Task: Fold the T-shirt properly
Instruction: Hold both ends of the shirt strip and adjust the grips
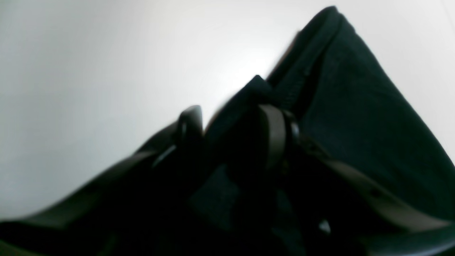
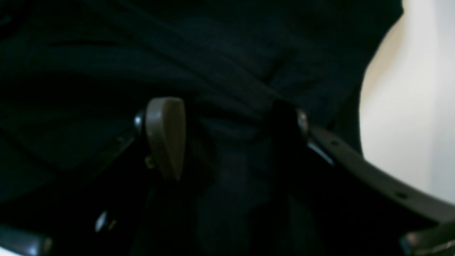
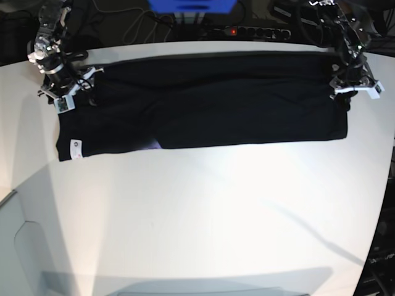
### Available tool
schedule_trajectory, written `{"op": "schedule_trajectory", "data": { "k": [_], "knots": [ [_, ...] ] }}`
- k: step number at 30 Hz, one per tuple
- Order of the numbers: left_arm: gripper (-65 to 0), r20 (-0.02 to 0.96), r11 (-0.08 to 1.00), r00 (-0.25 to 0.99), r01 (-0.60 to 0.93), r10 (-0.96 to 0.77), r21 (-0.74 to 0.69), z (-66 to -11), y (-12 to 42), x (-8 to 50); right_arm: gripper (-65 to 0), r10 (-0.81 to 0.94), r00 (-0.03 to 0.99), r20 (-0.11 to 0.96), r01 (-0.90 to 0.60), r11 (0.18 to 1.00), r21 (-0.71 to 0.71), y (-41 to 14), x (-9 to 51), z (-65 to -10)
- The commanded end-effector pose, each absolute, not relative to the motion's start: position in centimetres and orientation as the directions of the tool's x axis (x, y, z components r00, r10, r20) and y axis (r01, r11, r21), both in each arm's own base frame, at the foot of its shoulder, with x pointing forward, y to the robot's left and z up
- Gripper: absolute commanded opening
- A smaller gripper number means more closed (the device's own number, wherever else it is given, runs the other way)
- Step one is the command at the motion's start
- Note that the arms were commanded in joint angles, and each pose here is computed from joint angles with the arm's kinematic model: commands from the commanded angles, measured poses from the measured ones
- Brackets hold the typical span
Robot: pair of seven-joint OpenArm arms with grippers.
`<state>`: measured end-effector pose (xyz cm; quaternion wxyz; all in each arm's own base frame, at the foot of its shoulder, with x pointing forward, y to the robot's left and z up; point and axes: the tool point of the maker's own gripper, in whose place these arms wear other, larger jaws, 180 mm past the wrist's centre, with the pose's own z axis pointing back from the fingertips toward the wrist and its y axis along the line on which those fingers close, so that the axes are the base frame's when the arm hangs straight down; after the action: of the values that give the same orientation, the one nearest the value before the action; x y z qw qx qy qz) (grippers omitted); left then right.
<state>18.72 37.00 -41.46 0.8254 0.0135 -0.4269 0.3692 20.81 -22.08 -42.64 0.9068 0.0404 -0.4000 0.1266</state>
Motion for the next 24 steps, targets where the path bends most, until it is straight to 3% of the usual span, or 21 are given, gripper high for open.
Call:
{"op": "schedule_trajectory", "data": {
  "k": [1,8,14,20,24],
  "knots": [
    [-40.8,0.694,0.73,0.39,-0.618,0.606,-0.29,-41.8,36.7,18.6,-26.1,0.256,0.711,0.655,-0.289,0.956,-0.06,-23.2,19.2,-44.0],
    [-42.2,0.686,0.725,0.39,-0.622,0.615,-0.297,-42.2,36.6,18.7,-26.1,0.263,0.708,0.655,-0.292,0.954,-0.067,-23.4,19.3,-43.9],
    [-64.9,0.638,0.697,0.409,-0.654,0.653,-0.294,-44.4,36.5,17.3,-26.1,0.259,0.708,0.657,-0.29,0.955,-0.064,-23.3,19.3,-43.9],
    [-65.0,0.639,0.715,0.424,-0.633,0.642,-0.298,-44.3,35.8,17.7,-26.1,0.261,0.706,0.658,-0.293,0.954,-0.063,-23.1,19.4,-43.8],
    [-65.0,0.698,0.786,0.434,-0.535,0.57,-0.309,-41.8,35.1,19.6,-26.1,0.261,0.706,0.658,-0.294,0.954,-0.063,-23.1,19.4,-43.9]
  ]
}}
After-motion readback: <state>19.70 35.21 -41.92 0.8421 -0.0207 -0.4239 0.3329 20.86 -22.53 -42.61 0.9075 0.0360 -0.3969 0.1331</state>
